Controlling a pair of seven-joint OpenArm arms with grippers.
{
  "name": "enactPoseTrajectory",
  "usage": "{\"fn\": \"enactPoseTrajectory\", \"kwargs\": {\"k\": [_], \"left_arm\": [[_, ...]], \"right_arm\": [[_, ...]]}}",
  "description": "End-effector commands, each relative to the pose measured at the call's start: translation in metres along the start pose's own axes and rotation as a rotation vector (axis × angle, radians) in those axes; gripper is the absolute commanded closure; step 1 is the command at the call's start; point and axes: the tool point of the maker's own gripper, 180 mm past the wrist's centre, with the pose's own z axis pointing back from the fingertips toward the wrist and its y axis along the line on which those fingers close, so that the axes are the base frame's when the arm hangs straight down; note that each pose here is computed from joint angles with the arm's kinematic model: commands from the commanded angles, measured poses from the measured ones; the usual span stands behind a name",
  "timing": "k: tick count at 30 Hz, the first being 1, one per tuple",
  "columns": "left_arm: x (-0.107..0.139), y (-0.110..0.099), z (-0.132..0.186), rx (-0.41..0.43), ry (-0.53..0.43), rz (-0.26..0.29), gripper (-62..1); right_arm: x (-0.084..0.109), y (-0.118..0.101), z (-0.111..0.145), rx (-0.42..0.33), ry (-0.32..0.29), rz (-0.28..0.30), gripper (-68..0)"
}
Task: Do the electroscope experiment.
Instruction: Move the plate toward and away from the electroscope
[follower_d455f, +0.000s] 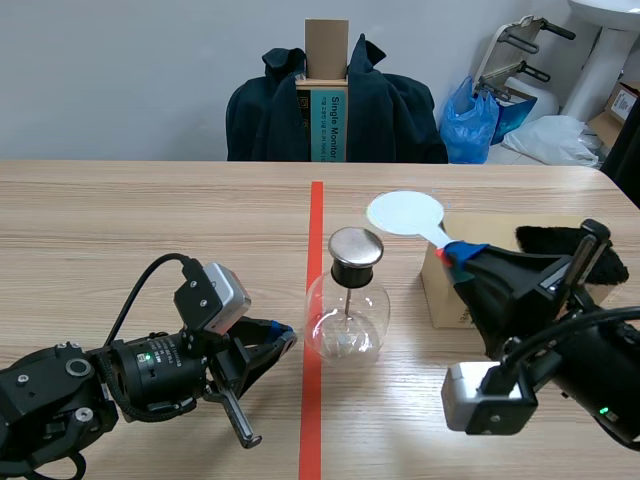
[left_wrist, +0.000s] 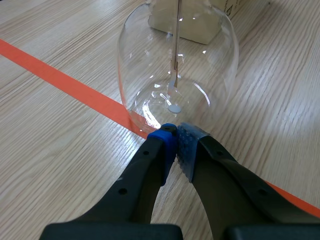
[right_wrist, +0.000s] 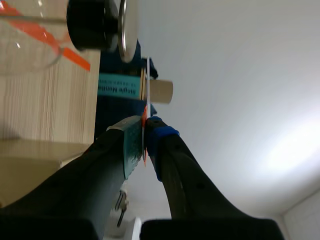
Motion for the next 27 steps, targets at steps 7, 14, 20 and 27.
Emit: {"fn": "enactPoseTrajectory", "kwargs": {"k": [7,14,20,27], "left_arm": [[0.015,0.002,-0.004,0.002,-0.045,-0.006,-1.5],[0.015,0.002,-0.004,0.002,-0.045,-0.006,-1.5],[0.015,0.002,-0.004,0.002,-0.045,-0.006,-1.5],[0.015,0.002,-0.004,0.002,-0.045,-0.006,-1.5]], "right_arm": [[0.020,-0.005,0.003,-0.014,-0.127,0.016,-0.8],[0.028,-0.004,0.004,-0.013,-0.174,0.017,-0.8],[0.029,-0.004,0.004,-0.013,-0.174,0.017,-0.8],[0.022,-0.005,0.003,-0.014,-0.137,0.016,-0.8]]}}
